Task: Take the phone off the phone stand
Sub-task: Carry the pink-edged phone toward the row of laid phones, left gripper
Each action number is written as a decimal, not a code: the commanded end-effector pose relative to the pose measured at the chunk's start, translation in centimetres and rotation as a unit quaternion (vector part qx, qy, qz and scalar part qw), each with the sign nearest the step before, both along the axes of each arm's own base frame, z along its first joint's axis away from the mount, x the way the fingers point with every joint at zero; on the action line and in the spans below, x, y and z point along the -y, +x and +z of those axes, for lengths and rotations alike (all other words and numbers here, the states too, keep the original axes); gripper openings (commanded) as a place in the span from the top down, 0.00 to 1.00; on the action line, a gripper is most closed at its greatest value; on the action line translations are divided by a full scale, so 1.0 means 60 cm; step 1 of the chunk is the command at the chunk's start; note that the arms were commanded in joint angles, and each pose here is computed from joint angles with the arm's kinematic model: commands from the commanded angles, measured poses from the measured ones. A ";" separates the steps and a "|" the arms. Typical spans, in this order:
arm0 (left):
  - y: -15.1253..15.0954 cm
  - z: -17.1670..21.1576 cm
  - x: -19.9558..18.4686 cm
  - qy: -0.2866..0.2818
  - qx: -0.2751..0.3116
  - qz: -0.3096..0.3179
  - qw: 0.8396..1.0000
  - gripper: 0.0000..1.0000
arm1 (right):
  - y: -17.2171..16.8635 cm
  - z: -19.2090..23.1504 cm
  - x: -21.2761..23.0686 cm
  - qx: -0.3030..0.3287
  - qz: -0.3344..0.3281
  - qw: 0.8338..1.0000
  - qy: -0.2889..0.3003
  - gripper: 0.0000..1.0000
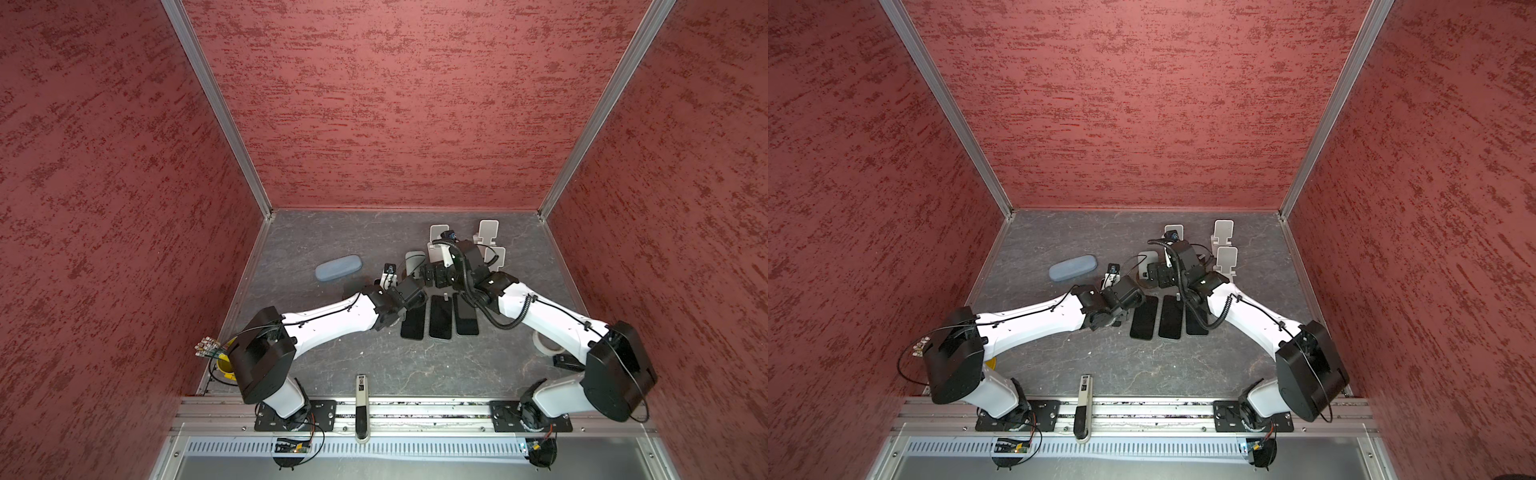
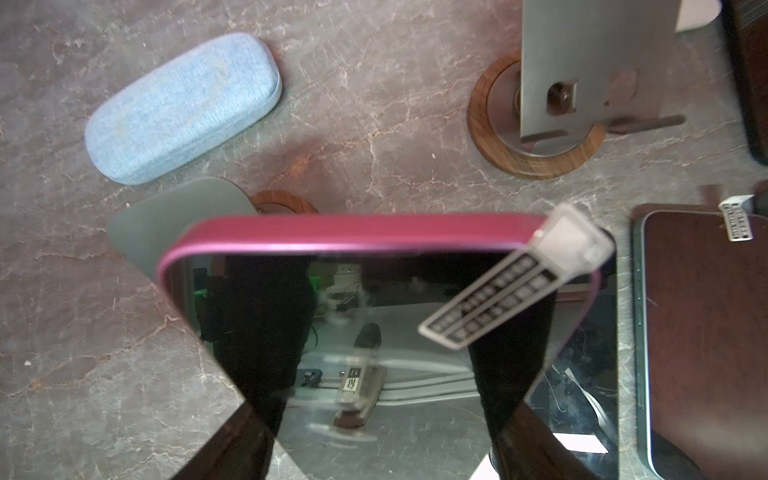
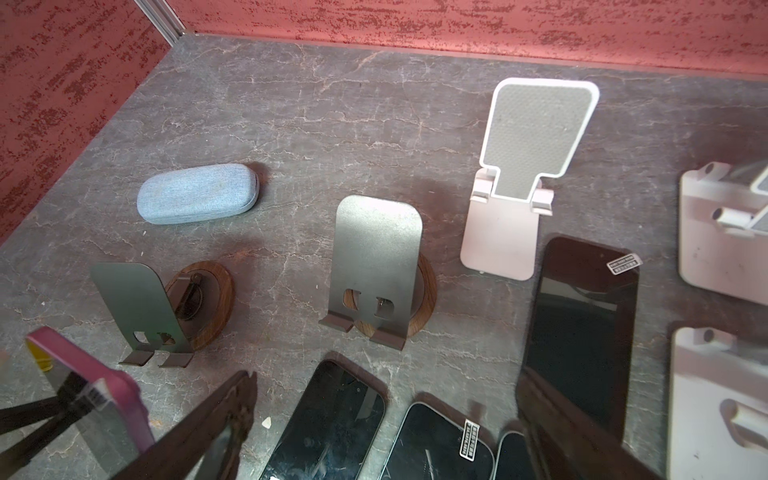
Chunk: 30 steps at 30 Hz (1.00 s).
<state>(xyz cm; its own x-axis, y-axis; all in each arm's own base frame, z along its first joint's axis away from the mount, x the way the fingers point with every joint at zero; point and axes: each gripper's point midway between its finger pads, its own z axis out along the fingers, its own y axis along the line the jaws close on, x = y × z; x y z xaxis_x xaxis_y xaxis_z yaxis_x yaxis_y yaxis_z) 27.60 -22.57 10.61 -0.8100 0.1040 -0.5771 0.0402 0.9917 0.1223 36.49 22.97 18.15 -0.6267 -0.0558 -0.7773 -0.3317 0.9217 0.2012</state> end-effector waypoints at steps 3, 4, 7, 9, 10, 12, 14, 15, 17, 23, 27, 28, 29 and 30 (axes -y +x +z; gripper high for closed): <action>0.010 0.005 0.018 -0.014 0.005 0.004 1.000 0.36 | 0.006 0.015 0.009 0.011 -0.013 1.000 0.012 0.01; 0.010 0.004 0.019 -0.011 0.003 0.005 1.000 0.36 | 0.006 0.014 0.009 0.011 -0.013 1.000 0.012 0.01; 0.009 -0.004 0.021 -0.007 -0.005 0.003 1.000 0.36 | 0.006 0.013 0.008 0.010 -0.012 1.000 0.012 0.01; 0.010 -0.008 0.022 -0.006 -0.009 0.003 1.000 0.36 | 0.007 0.013 0.009 0.010 -0.013 1.000 0.012 0.01; 0.009 -0.011 0.022 -0.004 -0.012 0.004 1.000 0.36 | 0.006 0.012 0.009 0.010 -0.013 1.000 0.011 0.01; 0.009 -0.016 0.023 -0.002 -0.015 0.004 1.000 0.36 | 0.007 0.011 0.009 0.009 -0.013 1.000 0.011 0.01; 0.008 -0.020 0.025 -0.003 -0.020 0.004 1.000 0.36 | 0.006 0.011 0.008 0.009 -0.012 1.000 0.011 0.01; 0.008 -0.022 0.026 -0.003 -0.023 0.004 1.000 0.36 | 0.006 0.010 0.009 0.009 -0.013 1.000 0.011 0.01; 0.006 -0.029 0.027 -0.002 -0.028 0.004 1.000 0.36 | 0.007 0.010 0.009 0.009 -0.013 1.000 0.011 0.01; 0.005 -0.046 0.025 -0.001 -0.044 0.008 0.999 0.36 | 0.007 0.007 0.010 0.007 -0.013 1.000 0.010 0.01; 0.005 -0.055 0.024 0.002 -0.052 0.009 0.999 0.36 | 0.007 0.007 0.010 0.007 -0.014 1.000 0.010 0.01; 0.006 -0.058 0.023 0.003 -0.053 0.010 0.999 0.36 | 0.008 0.006 0.011 0.007 -0.014 1.000 0.010 0.01; 0.005 -0.062 0.022 0.004 -0.057 0.012 0.998 0.36 | 0.008 0.005 0.011 0.007 -0.015 1.000 0.010 0.01; 0.005 -0.065 0.021 0.005 -0.060 0.013 0.998 0.36 | 0.008 0.005 0.011 0.006 -0.014 1.000 0.010 0.01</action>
